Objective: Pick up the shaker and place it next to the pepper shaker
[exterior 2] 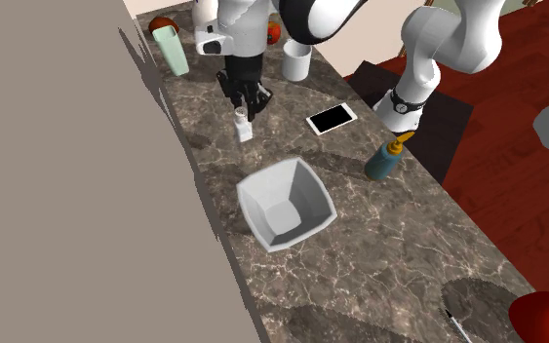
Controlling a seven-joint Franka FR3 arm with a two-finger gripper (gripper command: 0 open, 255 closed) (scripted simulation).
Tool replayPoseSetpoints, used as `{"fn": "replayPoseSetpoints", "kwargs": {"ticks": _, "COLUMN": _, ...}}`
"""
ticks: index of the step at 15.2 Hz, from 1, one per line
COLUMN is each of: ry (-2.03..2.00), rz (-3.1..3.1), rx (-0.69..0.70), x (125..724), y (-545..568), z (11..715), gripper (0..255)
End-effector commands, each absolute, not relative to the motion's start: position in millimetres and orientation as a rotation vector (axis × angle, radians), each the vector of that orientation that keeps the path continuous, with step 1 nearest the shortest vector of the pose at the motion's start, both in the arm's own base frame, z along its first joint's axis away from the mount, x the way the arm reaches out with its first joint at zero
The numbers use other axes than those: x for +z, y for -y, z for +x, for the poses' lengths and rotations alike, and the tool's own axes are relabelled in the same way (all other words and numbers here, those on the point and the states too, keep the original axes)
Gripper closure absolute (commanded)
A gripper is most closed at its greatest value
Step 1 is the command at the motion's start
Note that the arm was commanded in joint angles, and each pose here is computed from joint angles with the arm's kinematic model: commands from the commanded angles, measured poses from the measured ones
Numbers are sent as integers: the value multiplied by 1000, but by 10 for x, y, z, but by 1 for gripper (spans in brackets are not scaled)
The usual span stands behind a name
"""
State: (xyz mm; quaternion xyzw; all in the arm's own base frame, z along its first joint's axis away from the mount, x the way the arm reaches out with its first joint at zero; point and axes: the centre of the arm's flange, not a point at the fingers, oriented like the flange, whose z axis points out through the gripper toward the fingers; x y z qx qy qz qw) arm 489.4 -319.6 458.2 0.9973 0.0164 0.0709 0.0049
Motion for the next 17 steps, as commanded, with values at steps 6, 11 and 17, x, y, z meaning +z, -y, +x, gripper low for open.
{"fn": "replayPoseSetpoints", "kwargs": {"ticks": 6, "ry": -51, "rz": 3124, "rx": 221, "x": 4964, "y": 3182, "z": 4894, "gripper": 255}}
{"fn": "replayPoseSetpoints", "kwargs": {"ticks": 11, "ry": -51, "rz": 3124, "rx": 221, "x": 5228, "y": 3182, "z": 4894, "gripper": 255}}
{"fn": "replayPoseSetpoints", "kwargs": {"ticks": 17, "ry": -51, "rz": 3124, "rx": 221, "x": 5392, "y": 3295, "z": 4656, "gripper": 255}}
